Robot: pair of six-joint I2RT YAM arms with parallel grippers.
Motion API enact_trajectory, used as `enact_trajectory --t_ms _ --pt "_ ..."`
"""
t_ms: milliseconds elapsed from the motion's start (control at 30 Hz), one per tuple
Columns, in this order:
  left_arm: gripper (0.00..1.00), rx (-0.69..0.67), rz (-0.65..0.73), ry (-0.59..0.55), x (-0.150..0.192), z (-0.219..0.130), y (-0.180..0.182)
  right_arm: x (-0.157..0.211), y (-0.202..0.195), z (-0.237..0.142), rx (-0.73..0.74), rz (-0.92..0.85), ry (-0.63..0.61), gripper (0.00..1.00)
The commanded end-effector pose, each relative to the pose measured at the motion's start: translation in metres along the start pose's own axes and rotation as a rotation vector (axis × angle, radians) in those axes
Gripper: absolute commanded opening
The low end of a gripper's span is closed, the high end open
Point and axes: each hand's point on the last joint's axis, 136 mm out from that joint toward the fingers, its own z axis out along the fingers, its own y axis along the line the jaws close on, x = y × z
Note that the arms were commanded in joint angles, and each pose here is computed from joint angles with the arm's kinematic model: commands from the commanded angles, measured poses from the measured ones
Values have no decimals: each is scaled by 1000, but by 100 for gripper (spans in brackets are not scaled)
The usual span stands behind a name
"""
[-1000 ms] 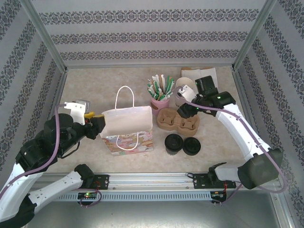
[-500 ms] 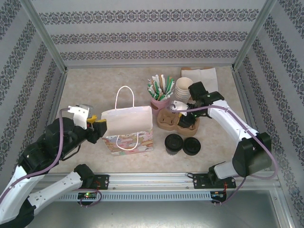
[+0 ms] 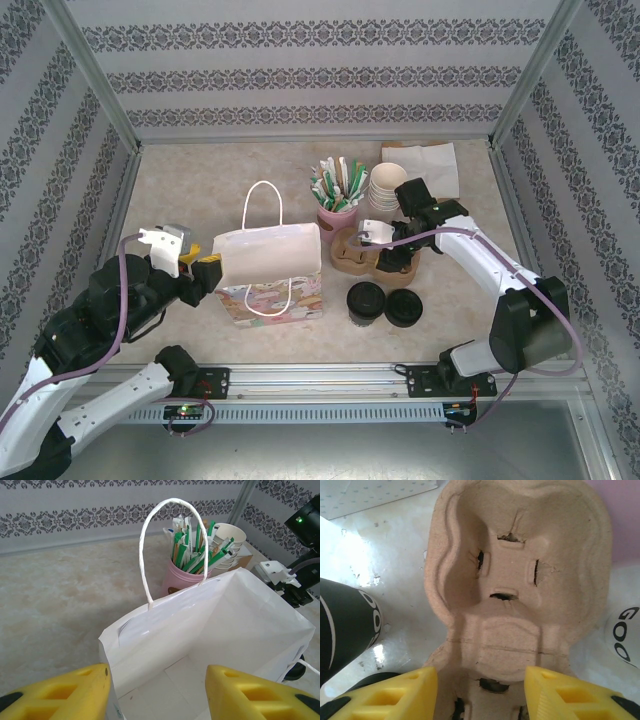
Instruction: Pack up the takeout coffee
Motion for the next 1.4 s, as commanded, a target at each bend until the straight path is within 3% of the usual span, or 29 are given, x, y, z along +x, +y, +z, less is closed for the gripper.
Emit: enact_trajectory --t_ms 0,567,1367 --pt "54 17 33 -24 -5 2 -4 2 -3 5 -2 -3 0 52" --pt "57 -11 42 8 3 7 0 8 -9 15 -19 71 41 59" --pt "57 -8 36 -3 -1 7 -1 -5 -19 5 17 90 -27 54"
